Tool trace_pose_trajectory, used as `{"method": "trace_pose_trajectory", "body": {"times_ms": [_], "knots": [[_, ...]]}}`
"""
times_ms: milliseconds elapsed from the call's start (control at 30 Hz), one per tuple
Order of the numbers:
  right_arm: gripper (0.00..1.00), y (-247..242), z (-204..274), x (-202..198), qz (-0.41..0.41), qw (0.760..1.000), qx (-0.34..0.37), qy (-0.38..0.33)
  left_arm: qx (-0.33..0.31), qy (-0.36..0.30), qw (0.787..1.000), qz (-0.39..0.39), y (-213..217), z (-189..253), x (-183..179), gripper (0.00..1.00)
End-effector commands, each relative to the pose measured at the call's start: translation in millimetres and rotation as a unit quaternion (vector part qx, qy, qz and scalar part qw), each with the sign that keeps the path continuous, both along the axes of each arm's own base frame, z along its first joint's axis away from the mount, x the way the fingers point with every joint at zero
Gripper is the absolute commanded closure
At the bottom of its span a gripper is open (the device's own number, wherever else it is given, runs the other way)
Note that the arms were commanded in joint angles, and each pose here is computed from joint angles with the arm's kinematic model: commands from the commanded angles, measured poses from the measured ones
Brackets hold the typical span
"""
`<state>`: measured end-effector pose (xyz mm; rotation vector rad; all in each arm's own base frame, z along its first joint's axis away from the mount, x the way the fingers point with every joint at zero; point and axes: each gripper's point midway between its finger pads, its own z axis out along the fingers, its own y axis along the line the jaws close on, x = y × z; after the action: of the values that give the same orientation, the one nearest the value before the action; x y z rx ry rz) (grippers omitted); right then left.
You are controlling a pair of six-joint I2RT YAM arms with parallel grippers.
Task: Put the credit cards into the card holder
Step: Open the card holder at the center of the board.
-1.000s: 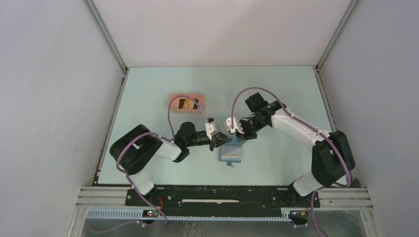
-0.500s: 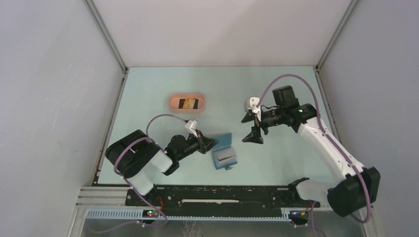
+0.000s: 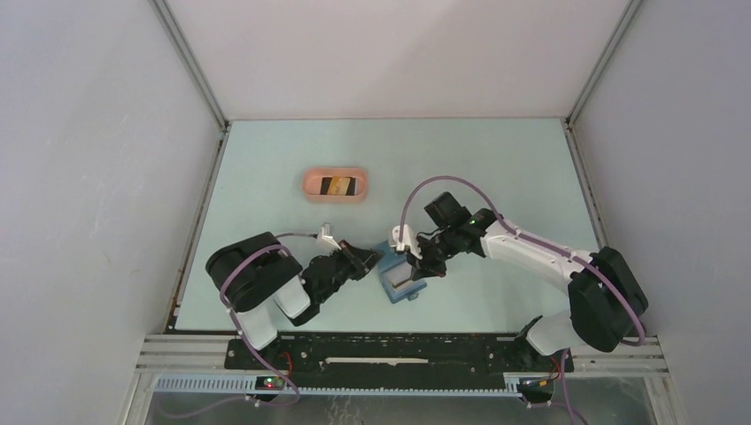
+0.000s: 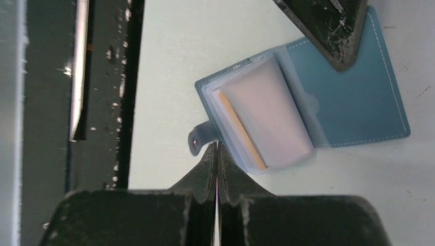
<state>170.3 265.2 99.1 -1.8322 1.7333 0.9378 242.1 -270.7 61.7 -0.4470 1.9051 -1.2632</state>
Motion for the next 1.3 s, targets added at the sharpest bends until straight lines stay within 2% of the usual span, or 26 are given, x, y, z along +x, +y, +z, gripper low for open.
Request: {"method": "trace_pose_trajectory", "body": {"times_ms": [0,333,800,1267], "knots": [[1.0,10,-21,12,0.022,0.996,-0.034,-0.083,-0.049,0.004,0.998,0.033,1,13,2,1.0],[1.0,7,-52,-18,0.113,0.984,-0.065,-0.12,-0.067,0.025,0.996,0.044,6,10,-3,1.0],[1.0,25,-64,-23,0.122,0.976,-0.072,-0.165,-0.09,0.051,0.994,0.035,0,9,-6,1.0],[0.82,27,-66,-38,0.153,0.97,-0.066,-0.176,-0.118,0.082,0.989,0.043,2,8,-8,1.0]]}}
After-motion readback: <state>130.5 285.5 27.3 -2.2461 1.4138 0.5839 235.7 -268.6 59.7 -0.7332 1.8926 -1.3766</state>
